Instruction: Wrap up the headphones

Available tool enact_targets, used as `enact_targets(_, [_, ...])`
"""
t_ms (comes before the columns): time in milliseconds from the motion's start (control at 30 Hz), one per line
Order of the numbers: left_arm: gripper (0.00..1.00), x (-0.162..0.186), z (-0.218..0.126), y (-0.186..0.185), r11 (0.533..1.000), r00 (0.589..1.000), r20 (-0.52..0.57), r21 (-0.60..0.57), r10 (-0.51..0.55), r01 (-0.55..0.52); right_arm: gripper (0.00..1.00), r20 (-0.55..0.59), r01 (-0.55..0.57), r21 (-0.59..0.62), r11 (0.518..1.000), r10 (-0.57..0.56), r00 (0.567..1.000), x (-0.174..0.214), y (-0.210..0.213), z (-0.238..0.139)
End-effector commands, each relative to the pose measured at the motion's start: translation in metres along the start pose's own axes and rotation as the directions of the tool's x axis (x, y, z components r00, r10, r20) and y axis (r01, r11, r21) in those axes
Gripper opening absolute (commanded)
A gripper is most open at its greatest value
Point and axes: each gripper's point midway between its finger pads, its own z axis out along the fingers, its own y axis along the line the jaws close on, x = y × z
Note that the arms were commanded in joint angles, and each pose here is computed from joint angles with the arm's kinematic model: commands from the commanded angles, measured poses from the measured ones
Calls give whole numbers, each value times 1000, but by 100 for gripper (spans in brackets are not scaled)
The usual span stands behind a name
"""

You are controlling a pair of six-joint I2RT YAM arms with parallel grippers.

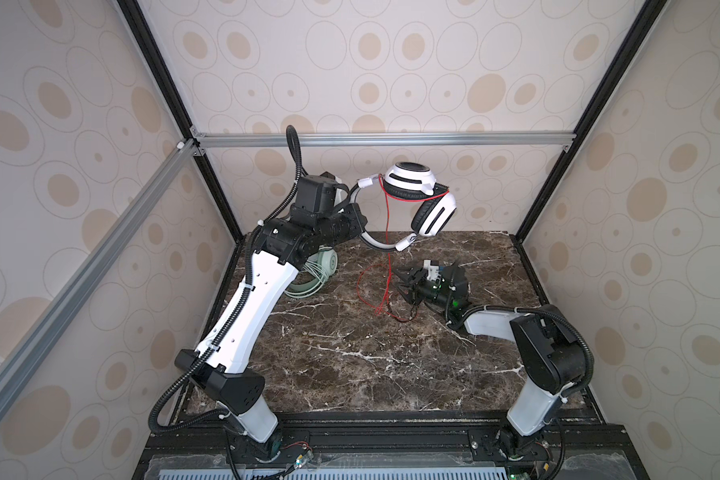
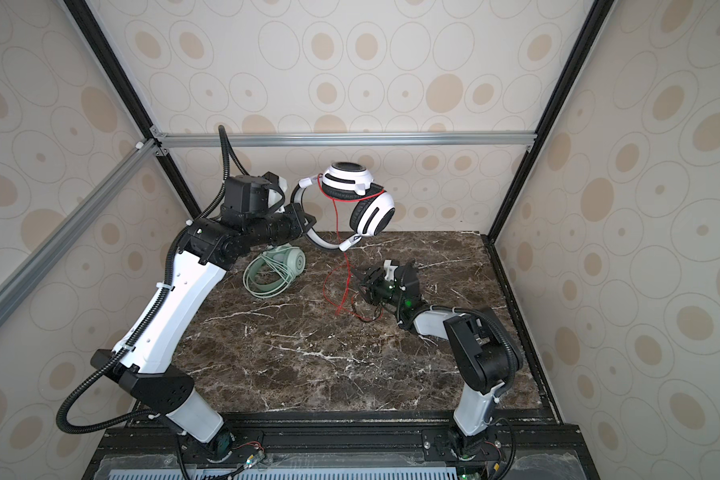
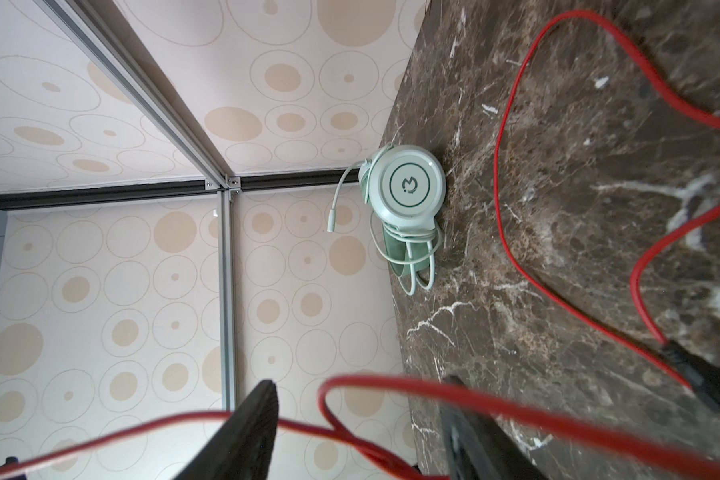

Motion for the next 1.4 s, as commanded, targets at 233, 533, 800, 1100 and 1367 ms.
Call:
enact_targets(233, [0, -19, -34, -26, 995, 996, 87, 96, 9, -17, 19, 54, 8, -67, 998, -4, 999, -31, 3, 29])
enact_targets(533, [0, -38, -62, -8, 999, 988, 153, 30, -18, 14, 0, 190, 81, 229, 970, -126, 974, -137, -44, -27])
enact_targets(800, [0, -62, -114, 11, 999, 967, 252, -22, -30, 36, 0, 101, 216, 657, 722, -368, 924, -214, -83, -78])
enact_targets(1100, [0, -69, -148, 30, 998, 955, 294, -52, -29, 46, 8, -110, 323, 851, 415, -460, 881, -251, -108, -103])
enact_targets(1367, [0, -70, -147, 39, 997, 959, 280, -49, -43, 59, 85, -199, 384, 855, 349, -463, 864, -239, -110, -123])
